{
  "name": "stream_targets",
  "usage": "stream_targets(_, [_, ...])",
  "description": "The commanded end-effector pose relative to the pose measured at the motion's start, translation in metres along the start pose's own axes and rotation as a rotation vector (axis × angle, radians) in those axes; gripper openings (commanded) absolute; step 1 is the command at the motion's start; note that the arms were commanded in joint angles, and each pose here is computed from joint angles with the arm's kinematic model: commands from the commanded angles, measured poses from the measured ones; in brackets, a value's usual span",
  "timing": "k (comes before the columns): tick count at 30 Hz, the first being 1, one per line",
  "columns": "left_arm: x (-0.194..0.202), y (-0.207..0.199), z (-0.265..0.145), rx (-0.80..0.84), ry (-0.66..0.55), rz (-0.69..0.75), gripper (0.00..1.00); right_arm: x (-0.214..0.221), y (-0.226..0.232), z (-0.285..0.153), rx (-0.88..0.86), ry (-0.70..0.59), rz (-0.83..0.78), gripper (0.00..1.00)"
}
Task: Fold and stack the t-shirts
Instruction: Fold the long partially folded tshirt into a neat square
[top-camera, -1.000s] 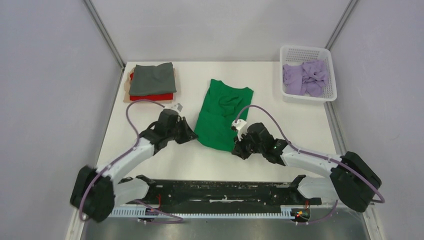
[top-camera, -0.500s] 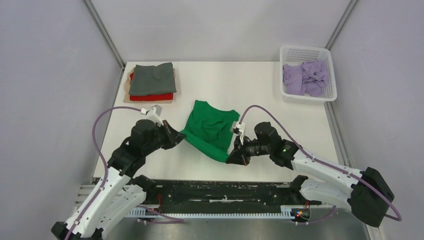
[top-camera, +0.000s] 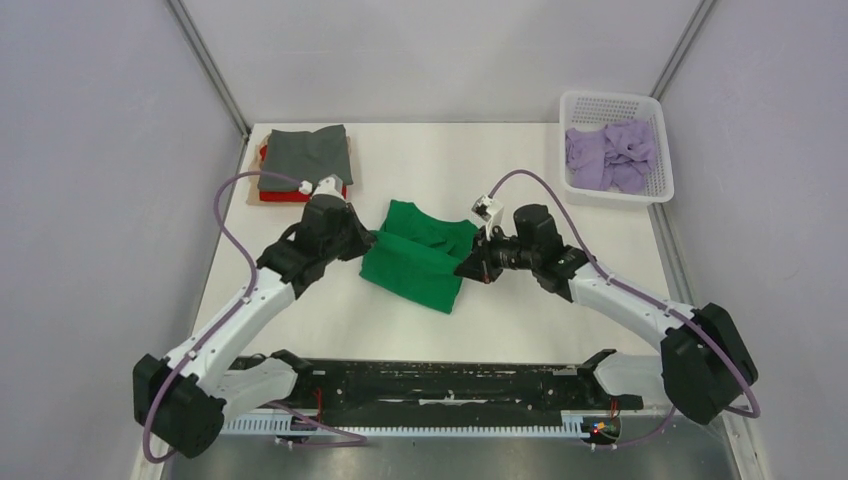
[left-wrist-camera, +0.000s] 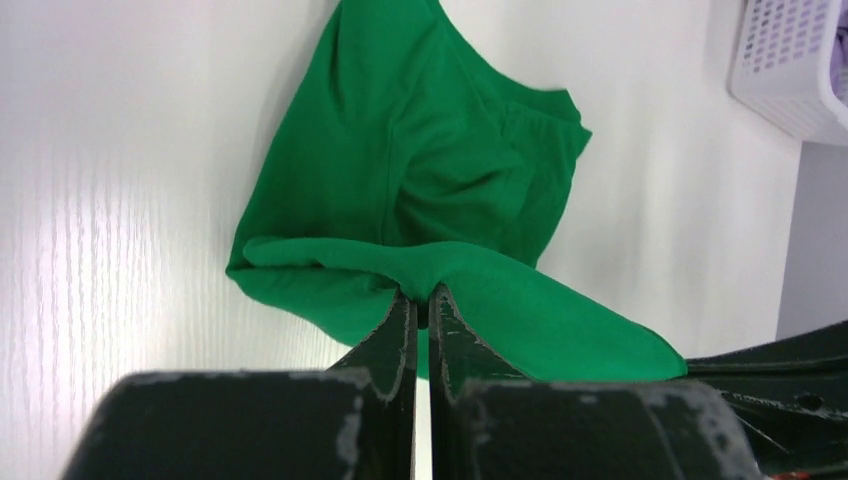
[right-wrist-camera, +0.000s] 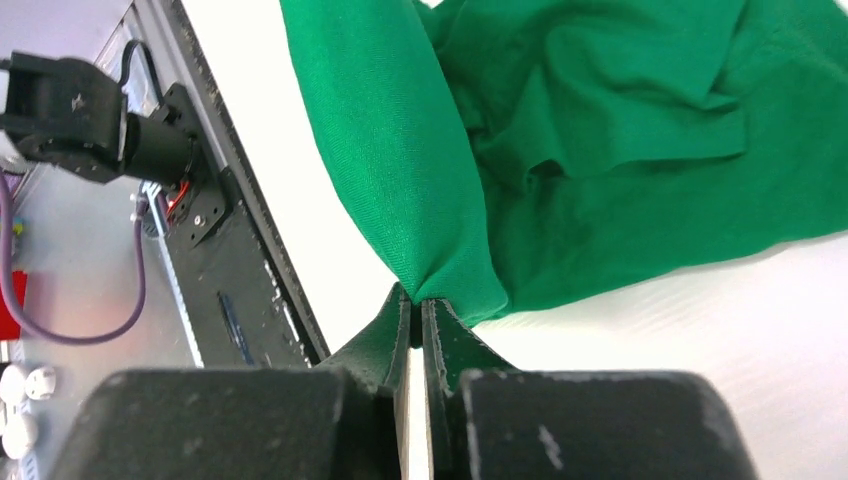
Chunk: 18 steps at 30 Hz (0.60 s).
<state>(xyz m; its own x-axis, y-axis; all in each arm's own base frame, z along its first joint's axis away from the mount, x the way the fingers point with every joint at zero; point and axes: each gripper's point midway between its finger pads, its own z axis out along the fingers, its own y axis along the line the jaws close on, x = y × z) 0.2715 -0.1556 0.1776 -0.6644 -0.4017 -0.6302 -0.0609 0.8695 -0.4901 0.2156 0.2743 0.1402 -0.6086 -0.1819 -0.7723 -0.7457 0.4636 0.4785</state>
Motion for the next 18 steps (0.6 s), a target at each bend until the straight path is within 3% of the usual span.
stream_targets(1, [-0.053, -0.022, 0.016, 0.024, -0.148, 0.044, 0.02, -0.041, -0.014, 0.004, 0.021, -0.08, -0.024, 0.0])
stream_targets(18, [-0.07, -0.025, 0.13, -0.006, -0.01, 0.074, 0.02, -0.058, -0.099, 0.02, 0.124, -0.111, 0.096, 0.0])
